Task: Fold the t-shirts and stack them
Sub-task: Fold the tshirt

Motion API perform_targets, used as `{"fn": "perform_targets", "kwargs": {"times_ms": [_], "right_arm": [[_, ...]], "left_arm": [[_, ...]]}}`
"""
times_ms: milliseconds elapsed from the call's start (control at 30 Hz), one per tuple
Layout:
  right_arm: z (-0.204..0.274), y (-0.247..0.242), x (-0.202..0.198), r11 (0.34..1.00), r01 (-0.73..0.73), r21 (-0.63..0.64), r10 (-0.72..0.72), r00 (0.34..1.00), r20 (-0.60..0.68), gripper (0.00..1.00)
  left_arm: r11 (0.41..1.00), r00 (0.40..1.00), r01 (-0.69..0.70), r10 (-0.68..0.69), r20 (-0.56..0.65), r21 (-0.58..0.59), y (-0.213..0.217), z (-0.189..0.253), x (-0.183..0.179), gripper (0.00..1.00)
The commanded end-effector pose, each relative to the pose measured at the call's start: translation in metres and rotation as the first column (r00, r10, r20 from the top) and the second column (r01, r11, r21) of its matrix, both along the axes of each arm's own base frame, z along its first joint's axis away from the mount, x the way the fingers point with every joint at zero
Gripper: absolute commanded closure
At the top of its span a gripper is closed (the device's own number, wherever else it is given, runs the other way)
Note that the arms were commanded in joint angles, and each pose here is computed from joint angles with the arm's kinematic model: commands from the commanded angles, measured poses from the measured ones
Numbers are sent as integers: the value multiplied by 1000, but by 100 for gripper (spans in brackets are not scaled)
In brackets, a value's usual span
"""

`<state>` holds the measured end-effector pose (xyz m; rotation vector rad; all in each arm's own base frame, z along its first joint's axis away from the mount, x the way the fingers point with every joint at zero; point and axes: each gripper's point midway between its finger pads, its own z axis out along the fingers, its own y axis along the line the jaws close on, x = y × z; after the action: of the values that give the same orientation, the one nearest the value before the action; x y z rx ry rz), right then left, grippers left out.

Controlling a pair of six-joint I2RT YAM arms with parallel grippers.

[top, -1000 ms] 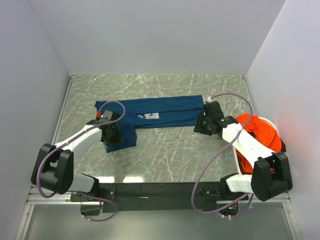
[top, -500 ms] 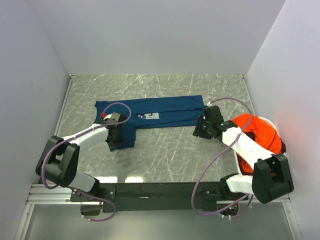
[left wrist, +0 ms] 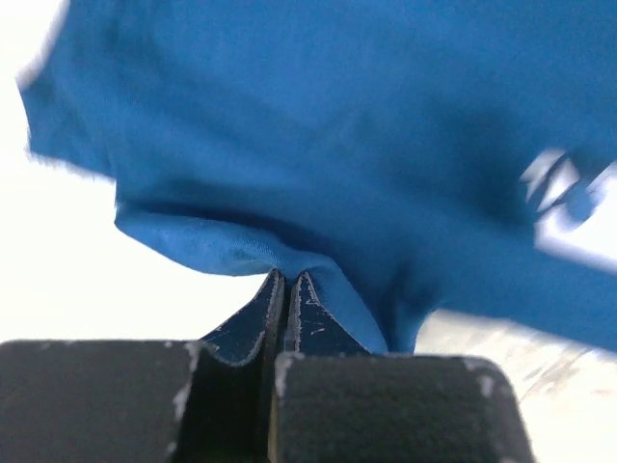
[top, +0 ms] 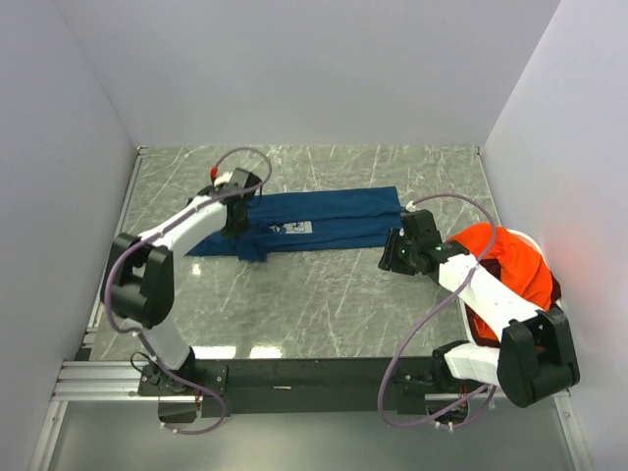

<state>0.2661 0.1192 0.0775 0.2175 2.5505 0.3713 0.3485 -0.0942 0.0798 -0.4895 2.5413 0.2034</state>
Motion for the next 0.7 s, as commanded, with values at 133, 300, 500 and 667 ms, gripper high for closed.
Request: {"fn": "perform_targets", "kwargs": {"times_ms": [133,300,500,667], "right_arm": [[7,1,-8,999,-47,2,47,998,35,55],[5,3,-11,998,-60,13,60,998,32,55],[2,3,-9,998,-69,6,69,997,21,55],[1,5,-5,998,-67,4,67,998,21,55]], "left_arm": [[995,995,26,-35,93,100,12,31,86,99],[994,990,42,-55,131,97,8,37,123,99],[994,985,44,-61,159,103,7,32,154,98],[994,983,50,-66,170,101,5,22,164,97]]}}
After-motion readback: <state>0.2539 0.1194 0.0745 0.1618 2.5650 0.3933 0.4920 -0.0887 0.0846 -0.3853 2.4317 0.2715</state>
